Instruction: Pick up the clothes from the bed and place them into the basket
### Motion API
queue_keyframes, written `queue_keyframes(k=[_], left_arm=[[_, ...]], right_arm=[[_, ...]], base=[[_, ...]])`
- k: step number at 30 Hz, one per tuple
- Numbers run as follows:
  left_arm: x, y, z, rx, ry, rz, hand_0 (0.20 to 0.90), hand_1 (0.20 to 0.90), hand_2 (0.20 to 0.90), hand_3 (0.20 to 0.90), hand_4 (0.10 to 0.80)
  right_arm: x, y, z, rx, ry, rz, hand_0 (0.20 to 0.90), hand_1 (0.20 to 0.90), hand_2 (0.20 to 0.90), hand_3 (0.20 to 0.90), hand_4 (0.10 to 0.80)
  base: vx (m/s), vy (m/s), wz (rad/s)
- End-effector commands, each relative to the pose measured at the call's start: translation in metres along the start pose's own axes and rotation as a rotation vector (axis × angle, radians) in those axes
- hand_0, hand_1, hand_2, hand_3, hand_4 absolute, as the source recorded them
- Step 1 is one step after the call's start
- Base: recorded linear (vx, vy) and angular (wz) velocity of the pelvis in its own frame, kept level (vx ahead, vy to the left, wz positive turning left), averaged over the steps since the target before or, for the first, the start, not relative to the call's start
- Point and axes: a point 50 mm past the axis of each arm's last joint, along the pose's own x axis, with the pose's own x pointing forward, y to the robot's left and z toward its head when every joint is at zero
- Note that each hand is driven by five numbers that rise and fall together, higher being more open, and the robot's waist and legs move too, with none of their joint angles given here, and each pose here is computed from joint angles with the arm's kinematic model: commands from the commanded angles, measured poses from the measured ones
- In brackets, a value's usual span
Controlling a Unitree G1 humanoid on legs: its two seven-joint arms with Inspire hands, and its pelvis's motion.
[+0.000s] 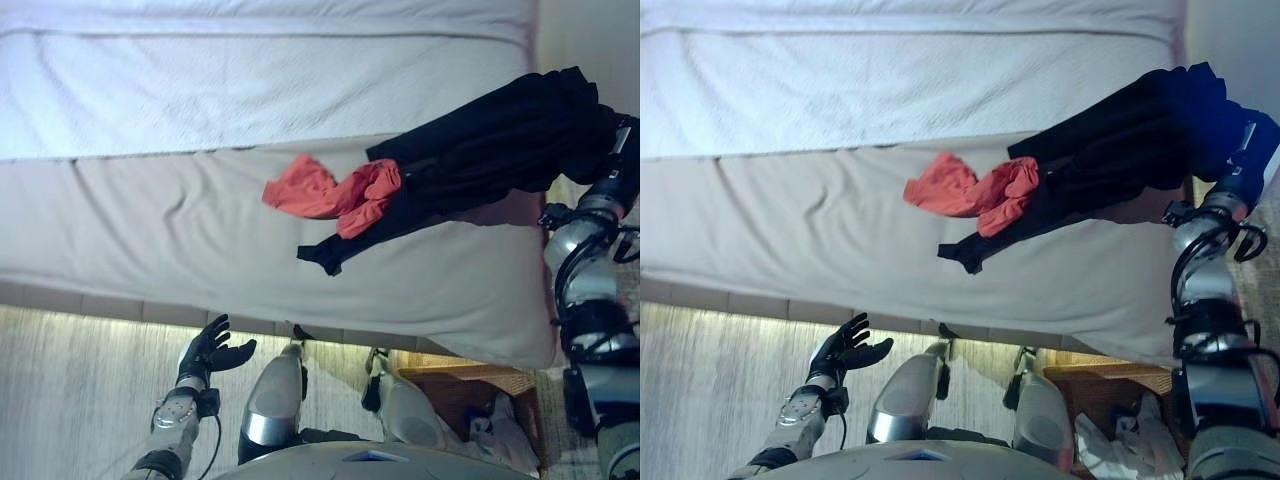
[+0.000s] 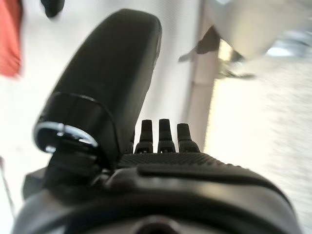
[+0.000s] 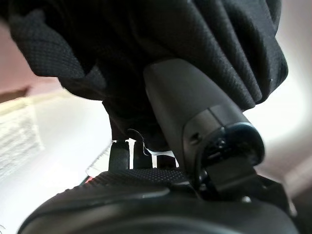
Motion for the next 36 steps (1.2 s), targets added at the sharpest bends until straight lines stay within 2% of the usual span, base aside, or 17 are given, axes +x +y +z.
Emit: queue_keyframes(k=[1, 5, 10, 14, 17, 22, 25, 29, 36], left_arm=[[-0.03, 0.009, -0.055, 0.063, 0.165, 0.055, 0.9, 0.9, 0.9, 0.9, 0.8], [-0.03, 0.008, -0.055, 0.085, 0.169, 0.04, 0.9, 0.9, 0.9, 0.9, 0.8], [-0.019, 0.014, -0.038, 0.122, 0.131, 0.026, 0.9, 0.9, 0.9, 0.9, 0.8], [-0.017, 0.023, -0.035, 0.141, 0.14, 0.035, 0.9, 0.9, 0.9, 0.9, 0.8], [-0.02, 0.034, -0.037, 0.114, 0.154, 0.092, 0.9, 0.9, 0.9, 0.9, 0.8], [-0.02, 0.043, -0.034, 0.06, 0.144, 0.127, 0.9, 0.9, 0.9, 0.9, 0.8], [-0.018, 0.04, -0.033, 0.049, 0.144, 0.127, 0.9, 0.9, 0.9, 0.9, 0.8], [-0.009, 0.018, -0.022, 0.045, 0.109, 0.053, 0.9, 0.9, 0.9, 0.9, 0.8], [-0.011, 0.006, -0.022, 0.059, 0.083, 0.007, 0.9, 0.9, 0.9, 0.9, 0.8]], right_arm=[[-0.006, 0.0, 0.04, 0.121, -0.263, 0.022, 0.3, 0.3, 0.3, 0.2, 0.1], [-0.015, 0.0, 0.043, 0.135, -0.288, 0.019, 0.3, 0.3, 0.3, 0.2, 0.1], [-0.025, -0.03, 0.031, 0.107, -0.265, -0.119, 0.3, 0.3, 0.3, 0.2, 0.1], [-0.021, -0.05, 0.022, 0.104, -0.203, -0.24, 0.3, 0.3, 0.3, 0.2, 0.1], [-0.015, -0.047, 0.021, 0.155, -0.173, -0.251, 0.3, 0.3, 0.3, 0.2, 0.1], [-0.007, -0.033, 0.042, 0.203, -0.261, -0.293, 0.3, 0.3, 0.3, 0.2, 0.1], [-0.01, -0.021, 0.05, 0.22, -0.279, -0.275, 0.3, 0.3, 0.3, 0.2, 0.1], [-0.009, -0.022, 0.055, 0.223, -0.284, -0.263, 0.3, 0.3, 0.3, 0.2, 0.1], [-0.018, -0.045, 0.034, 0.205, -0.208, -0.252, 0.3, 0.3, 0.3, 0.2, 0.1]], base=[[0.033, 0.187, -1.13], [-0.021, 0.175, -0.9], [-0.081, 0.21, -0.3], [-0.094, 0.138, -0.12], [-0.24, 0.129, -0.55], [-0.311, 0.062, -1.09], [-0.156, -0.166, -0.94], [-0.149, -0.125, -0.57], [0.011, -0.04, -0.2]])
